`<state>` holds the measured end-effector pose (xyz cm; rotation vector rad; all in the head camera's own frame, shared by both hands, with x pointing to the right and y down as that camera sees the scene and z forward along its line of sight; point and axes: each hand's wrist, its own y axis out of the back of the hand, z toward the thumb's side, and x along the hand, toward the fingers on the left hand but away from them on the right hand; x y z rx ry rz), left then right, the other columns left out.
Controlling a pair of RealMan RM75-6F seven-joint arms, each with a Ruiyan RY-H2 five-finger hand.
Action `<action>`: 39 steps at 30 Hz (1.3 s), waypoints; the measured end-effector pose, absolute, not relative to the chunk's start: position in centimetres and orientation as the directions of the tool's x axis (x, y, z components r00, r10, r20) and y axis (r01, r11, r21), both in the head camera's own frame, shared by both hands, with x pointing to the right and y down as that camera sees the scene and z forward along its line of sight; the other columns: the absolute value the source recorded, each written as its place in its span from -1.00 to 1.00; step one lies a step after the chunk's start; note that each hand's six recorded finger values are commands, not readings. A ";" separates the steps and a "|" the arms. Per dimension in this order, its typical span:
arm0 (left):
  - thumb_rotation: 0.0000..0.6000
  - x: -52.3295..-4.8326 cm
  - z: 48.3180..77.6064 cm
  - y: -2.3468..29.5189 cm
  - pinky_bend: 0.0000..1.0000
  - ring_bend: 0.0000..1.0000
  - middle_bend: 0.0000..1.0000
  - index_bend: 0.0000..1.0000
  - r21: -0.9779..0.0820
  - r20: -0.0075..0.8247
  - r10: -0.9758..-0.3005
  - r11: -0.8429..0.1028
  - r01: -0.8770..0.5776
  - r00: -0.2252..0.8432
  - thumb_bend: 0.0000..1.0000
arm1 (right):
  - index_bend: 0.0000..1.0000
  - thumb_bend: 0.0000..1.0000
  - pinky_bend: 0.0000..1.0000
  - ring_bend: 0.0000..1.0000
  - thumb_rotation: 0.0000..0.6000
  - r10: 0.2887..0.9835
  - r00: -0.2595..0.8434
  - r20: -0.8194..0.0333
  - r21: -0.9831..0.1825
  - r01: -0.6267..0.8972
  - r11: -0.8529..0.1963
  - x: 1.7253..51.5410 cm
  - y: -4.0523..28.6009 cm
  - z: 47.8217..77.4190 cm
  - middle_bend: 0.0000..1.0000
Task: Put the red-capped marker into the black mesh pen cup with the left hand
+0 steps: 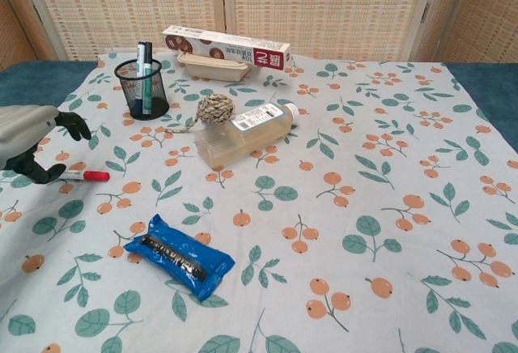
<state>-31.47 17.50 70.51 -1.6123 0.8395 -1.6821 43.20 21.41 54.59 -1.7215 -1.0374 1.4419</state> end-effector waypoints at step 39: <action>1.00 -30.5 75.1 17.2 -0.64 -0.74 -0.20 -0.15 -0.793 0.603 -0.796 -0.606 0.060 -0.055 -0.20 | -0.54 -1.00 -1.00 -0.91 1.00 0.878 0.053 -0.475 -0.864 0.160 -0.477 43.9 21.1 55.0 -0.83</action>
